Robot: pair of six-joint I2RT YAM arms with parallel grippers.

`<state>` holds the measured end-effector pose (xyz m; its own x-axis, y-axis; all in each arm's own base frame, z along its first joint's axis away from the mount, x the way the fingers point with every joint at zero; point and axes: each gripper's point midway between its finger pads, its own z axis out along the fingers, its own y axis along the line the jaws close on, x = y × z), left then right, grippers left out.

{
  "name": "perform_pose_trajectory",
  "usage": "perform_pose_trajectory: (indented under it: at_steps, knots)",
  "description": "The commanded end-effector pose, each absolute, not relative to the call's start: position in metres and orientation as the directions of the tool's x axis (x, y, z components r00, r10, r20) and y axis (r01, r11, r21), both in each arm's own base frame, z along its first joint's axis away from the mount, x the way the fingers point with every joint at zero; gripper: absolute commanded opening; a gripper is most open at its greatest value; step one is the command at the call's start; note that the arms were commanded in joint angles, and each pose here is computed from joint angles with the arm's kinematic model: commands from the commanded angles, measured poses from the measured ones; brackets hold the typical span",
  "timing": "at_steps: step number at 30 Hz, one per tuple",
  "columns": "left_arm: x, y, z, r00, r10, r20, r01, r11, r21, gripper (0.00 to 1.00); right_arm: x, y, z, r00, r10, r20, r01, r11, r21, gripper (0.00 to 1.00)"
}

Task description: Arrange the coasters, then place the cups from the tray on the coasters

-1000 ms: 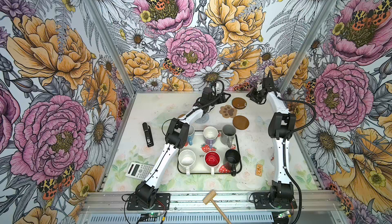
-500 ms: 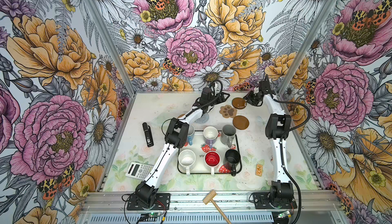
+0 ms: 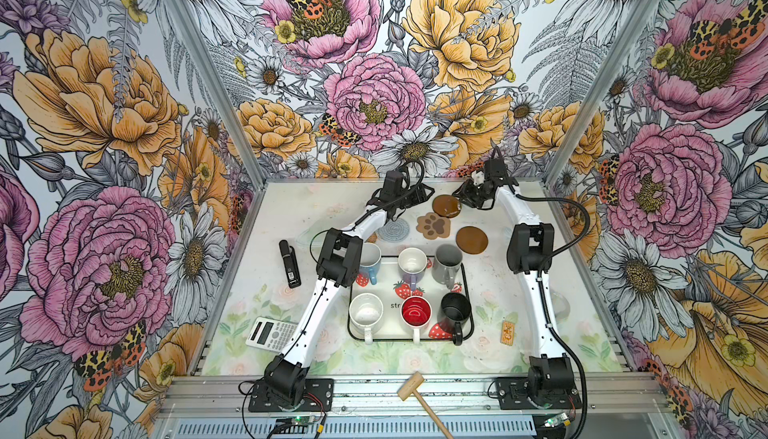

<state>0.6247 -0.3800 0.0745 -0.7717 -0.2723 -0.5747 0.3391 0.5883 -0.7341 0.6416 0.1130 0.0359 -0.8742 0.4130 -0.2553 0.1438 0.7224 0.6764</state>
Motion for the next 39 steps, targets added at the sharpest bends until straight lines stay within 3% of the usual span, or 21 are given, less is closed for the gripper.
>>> perform_pose_trajectory:
  at_steps: [1, 20, 32, 35, 39]
  knots:
    - [0.625, -0.367, 0.077, -0.761, -0.216, -0.612, 0.354, 0.653, -0.669, 0.73, 0.621, 0.13, 0.011, -0.913, 0.359, -0.191, 0.151, 0.736, 0.66, 0.41]
    - [0.608, -0.357, 0.072, -0.775, -0.106, -0.623, 0.378, 0.712, -0.592, 0.69, 0.574, 0.179, 0.015, -0.964, 0.205, -0.172, 0.054, 0.779, 0.624, 0.37]
    - [0.599, -0.326, 0.175, -0.644, -0.036, -0.764, 0.442, 0.797, -0.41, 0.69, 0.567, 0.157, 0.102, -0.915, 0.173, -0.364, -0.043, 0.855, 0.516, 0.48]
    - [0.581, -0.317, 0.186, -0.657, 0.019, -0.753, 0.448, 0.814, -0.37, 0.57, 0.547, 0.162, 0.107, -0.922, 0.128, -0.365, -0.079, 0.862, 0.501, 0.45]
    - [0.544, -0.305, 0.177, -0.738, 0.099, -0.667, 0.442, 0.818, -0.368, 0.58, 0.52, 0.169, 0.099, -0.941, 0.076, -0.331, -0.104, 0.863, 0.495, 0.43]
